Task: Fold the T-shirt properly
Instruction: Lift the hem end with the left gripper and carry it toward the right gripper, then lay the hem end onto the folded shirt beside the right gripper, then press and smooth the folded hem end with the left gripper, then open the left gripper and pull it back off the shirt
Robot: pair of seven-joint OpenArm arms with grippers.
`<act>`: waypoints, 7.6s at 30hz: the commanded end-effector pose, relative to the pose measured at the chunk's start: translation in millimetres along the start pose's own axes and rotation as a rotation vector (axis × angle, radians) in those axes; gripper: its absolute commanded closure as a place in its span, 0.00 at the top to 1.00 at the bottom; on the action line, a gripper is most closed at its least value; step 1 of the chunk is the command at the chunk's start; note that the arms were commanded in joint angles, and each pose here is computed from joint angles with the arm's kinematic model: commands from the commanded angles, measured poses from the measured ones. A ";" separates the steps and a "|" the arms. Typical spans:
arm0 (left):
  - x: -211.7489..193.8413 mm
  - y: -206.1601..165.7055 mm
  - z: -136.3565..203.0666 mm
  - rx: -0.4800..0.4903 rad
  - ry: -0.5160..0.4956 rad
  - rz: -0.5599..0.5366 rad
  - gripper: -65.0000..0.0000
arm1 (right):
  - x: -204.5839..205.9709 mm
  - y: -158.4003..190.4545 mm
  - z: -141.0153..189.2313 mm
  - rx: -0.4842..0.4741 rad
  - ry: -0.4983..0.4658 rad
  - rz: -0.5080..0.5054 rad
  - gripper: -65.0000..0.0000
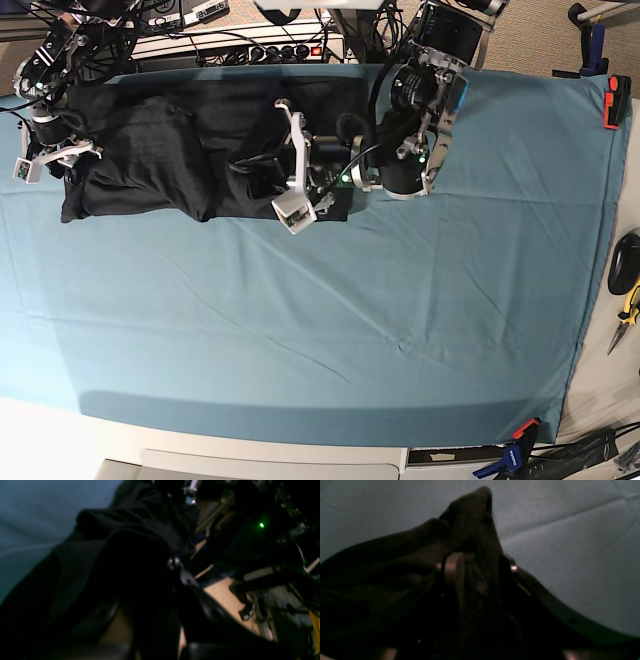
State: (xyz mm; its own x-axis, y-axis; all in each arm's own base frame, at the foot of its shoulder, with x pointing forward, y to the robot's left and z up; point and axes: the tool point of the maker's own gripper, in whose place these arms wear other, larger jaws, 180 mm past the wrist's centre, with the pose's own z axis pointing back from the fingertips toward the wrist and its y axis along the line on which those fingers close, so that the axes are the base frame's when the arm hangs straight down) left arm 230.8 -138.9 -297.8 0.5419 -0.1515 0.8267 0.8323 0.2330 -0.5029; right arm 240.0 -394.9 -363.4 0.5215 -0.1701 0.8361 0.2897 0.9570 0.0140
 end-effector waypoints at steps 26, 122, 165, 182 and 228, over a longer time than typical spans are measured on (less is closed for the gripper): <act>11.7 -65.8 -57.1 -0.126 0.041 -0.126 0.41 | 19.4 -4.2 1.6 -0.003 -0.055 0.015 0.36; -10.4 62.3 -43.9 0.449 0.115 0.009 0.00 | 21.7 -1.3 1.6 0.010 -0.071 -0.007 0.36; -15.8 -25.9 -72.0 -0.028 0.194 -0.028 0.00 | 21.7 -1.3 1.6 0.010 -0.072 -0.008 0.36; -25.2 -13.9 -81.5 0.052 0.198 -0.152 0.00 | 23.1 0.1 1.7 0.019 -0.079 -0.021 0.36; -19.9 17.1 -45.1 -0.057 0.206 -0.081 0.00 | 24.0 0.8 1.8 0.023 -0.084 -0.027 0.36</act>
State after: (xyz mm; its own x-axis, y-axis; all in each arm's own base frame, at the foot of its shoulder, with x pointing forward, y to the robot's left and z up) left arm 230.9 -161.5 -361.5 0.5057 -0.4311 0.7473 0.8613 0.2028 -0.4658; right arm 243.3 -391.1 -360.1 0.4901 -0.2033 0.8476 0.2911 0.9548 0.0608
